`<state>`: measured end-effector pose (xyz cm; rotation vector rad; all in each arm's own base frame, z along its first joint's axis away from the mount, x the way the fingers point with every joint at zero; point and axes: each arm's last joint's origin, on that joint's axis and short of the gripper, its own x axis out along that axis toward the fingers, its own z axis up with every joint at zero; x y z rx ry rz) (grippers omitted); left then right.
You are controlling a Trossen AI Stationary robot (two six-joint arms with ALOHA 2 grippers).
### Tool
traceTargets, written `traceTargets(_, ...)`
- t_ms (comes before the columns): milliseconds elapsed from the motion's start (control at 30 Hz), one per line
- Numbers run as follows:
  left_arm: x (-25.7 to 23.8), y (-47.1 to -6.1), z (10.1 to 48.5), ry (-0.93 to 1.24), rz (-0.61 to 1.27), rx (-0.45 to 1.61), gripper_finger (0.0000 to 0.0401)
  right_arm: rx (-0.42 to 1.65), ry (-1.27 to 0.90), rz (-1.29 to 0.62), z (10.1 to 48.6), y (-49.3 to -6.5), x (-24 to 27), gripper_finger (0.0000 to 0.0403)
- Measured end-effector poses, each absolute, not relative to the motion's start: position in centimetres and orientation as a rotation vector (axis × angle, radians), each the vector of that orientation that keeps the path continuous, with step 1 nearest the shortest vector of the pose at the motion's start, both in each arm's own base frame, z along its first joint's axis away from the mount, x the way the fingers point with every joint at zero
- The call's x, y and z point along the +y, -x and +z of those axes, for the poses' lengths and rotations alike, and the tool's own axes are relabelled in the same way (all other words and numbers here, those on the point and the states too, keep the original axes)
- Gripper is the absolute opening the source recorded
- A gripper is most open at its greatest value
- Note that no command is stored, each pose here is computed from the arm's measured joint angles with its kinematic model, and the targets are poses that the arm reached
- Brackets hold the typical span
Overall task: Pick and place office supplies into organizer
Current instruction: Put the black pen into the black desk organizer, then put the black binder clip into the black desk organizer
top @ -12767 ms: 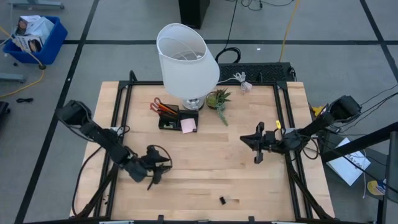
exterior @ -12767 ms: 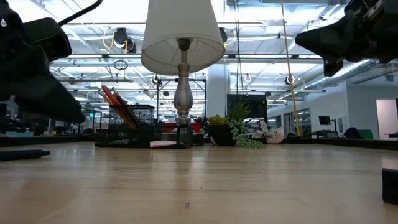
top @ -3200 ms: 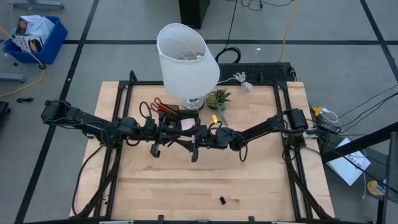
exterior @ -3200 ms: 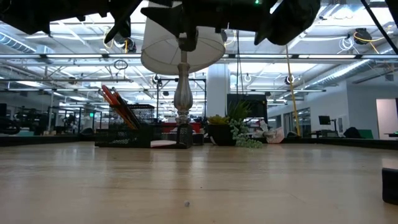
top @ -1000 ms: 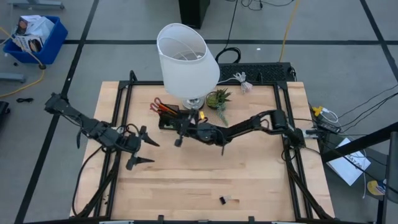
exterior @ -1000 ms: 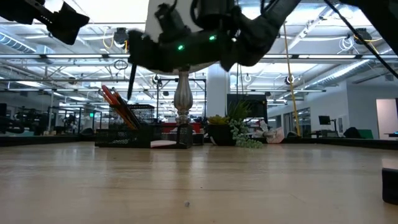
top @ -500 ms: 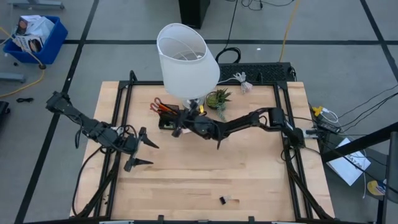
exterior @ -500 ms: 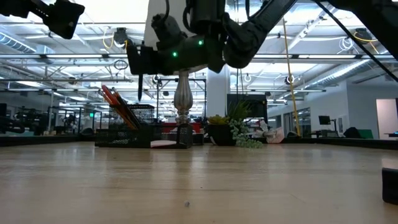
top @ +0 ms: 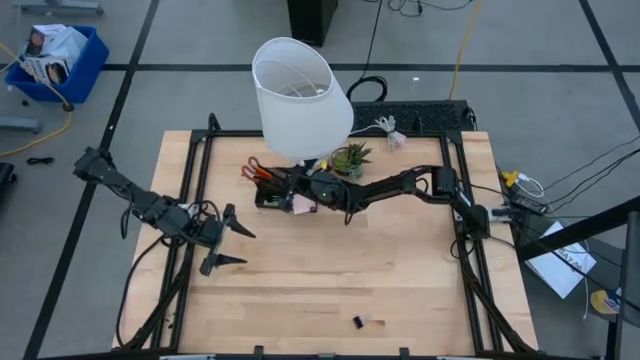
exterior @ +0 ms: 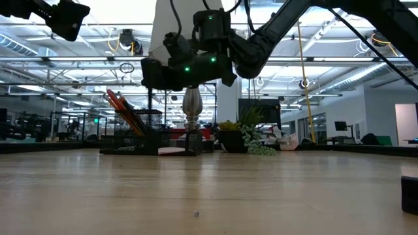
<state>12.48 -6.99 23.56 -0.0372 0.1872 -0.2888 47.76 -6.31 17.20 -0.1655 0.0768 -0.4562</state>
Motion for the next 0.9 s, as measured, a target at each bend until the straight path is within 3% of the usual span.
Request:
traceTargets(167,-7.0,-12.5,23.6,0.037,-0.288,0.187,0.0319,0.093,0.194,-0.468,17.1,-47.8,-6.2,0.016)
traceTargets(333,-7.0,-12.5,23.6,0.037,-0.288,0.187,0.0319,0.074,0.206,-0.429,17.3,-47.9,-4.9,0.0187)
traceTargets(467,-7.0,-12.5,23.6,0.037,-0.288,0.187,0.0319,0.064,0.299,-0.353,17.6,-48.1,-1.8,0.0186)
traceTargets(900,-6.9,-12.4,22.8,0.021,-0.275,0.222,0.0319,0.421,0.374,-0.304,19.3,-44.3,9.7,0.017)
